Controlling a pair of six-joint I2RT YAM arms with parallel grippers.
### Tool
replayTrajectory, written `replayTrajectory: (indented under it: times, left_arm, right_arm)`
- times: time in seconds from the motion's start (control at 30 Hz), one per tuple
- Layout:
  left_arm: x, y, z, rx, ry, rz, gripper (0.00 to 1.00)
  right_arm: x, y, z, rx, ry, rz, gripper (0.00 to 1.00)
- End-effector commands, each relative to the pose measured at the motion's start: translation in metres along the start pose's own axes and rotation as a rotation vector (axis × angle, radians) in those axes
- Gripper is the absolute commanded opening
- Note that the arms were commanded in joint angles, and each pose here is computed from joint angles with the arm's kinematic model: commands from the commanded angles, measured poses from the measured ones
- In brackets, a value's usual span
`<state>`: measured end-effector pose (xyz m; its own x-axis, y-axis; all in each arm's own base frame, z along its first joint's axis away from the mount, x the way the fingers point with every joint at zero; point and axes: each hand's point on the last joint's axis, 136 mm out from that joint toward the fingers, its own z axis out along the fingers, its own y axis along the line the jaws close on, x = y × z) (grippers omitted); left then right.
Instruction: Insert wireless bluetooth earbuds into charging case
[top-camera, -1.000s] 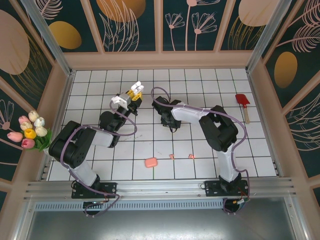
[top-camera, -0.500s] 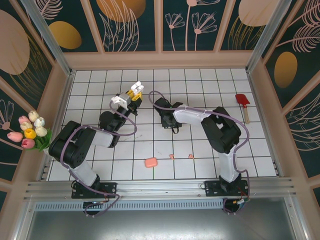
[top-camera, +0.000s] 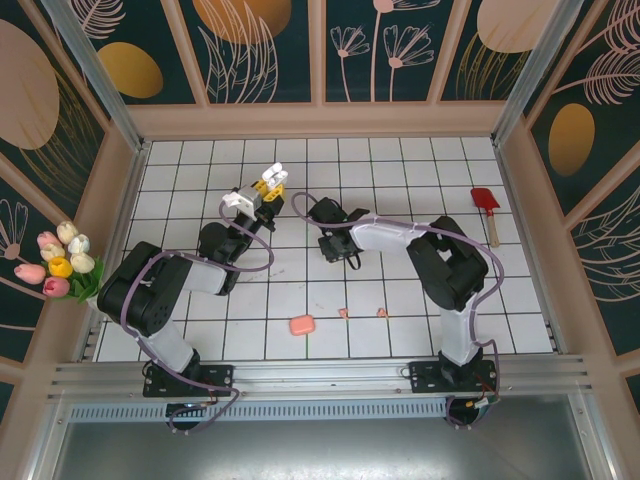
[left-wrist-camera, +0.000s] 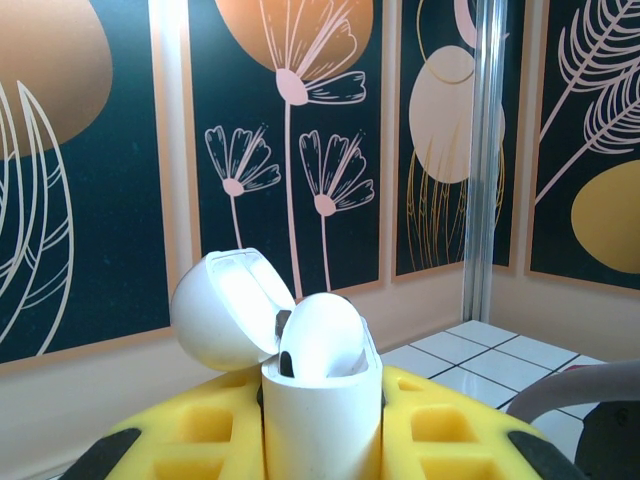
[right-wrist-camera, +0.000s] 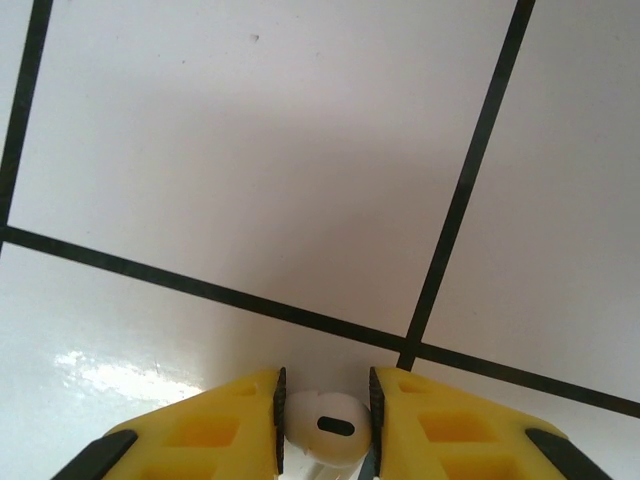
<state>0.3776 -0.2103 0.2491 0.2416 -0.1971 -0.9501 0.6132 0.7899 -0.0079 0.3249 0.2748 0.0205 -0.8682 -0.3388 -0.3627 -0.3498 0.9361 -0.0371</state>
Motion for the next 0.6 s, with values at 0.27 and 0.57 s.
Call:
replayTrajectory:
  times: [0.27, 0.57]
  left_arm:
    - [-0.041, -0.004, -0.001, 0.026, -0.153, 0.017, 0.0]
    - [-0.042, -0.005, -0.001, 0.032, -0.146, 0.024, 0.0]
  right_arm:
    - [-0.008, 0.001, -0.019, -0.036, -0.05, -0.001, 0.28]
    - [-0.025, -0.005, -0.043, -0.048, -0.124, 0.044, 0.28]
